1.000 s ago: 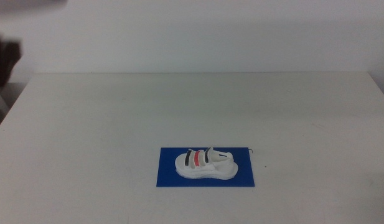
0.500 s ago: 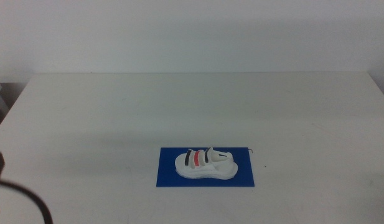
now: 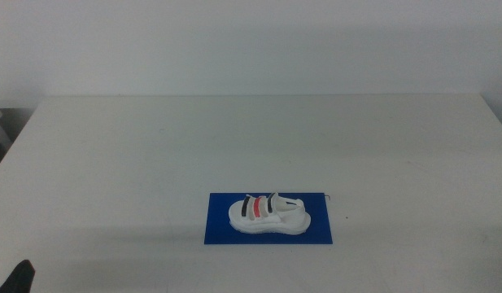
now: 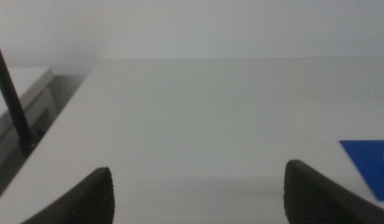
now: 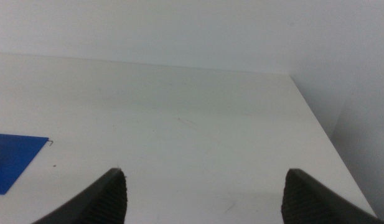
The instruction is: Use one arm to grab the shoe from the table and place it on the mat.
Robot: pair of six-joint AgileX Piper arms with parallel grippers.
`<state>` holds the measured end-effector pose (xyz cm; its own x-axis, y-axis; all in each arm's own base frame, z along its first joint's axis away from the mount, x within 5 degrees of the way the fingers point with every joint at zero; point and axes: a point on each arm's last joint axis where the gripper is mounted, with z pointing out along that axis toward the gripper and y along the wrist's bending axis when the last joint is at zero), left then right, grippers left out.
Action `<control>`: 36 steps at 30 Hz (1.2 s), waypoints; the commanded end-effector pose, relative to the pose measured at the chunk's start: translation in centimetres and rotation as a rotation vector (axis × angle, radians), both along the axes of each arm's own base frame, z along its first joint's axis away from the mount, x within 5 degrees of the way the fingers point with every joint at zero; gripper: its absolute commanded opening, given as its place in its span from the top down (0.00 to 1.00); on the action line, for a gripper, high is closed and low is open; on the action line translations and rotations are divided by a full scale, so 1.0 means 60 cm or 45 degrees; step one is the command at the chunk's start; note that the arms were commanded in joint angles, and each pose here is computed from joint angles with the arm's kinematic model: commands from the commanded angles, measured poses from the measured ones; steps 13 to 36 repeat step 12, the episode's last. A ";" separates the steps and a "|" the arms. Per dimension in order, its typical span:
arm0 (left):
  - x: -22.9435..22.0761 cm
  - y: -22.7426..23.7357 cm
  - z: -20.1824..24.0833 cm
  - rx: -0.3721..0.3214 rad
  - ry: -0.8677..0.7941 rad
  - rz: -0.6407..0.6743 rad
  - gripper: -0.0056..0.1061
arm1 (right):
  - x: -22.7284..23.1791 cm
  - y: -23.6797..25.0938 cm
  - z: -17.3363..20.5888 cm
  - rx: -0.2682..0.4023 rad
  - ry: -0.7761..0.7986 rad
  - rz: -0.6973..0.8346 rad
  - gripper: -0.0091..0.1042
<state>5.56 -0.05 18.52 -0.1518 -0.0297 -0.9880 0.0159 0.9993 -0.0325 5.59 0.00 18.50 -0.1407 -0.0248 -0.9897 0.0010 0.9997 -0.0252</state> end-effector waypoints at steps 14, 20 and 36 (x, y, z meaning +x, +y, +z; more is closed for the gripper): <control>0.000 -0.002 0.009 -0.114 -0.125 -0.005 0.11 | -0.001 -0.001 0.011 -0.022 -0.124 -0.002 0.35; 0.000 -0.002 0.009 -0.114 -0.125 -0.005 0.11 | -0.001 -0.001 0.011 -0.022 -0.124 -0.002 0.35; 0.000 -0.002 0.009 -0.114 -0.125 -0.005 0.11 | -0.001 -0.001 0.011 -0.022 -0.124 -0.002 0.35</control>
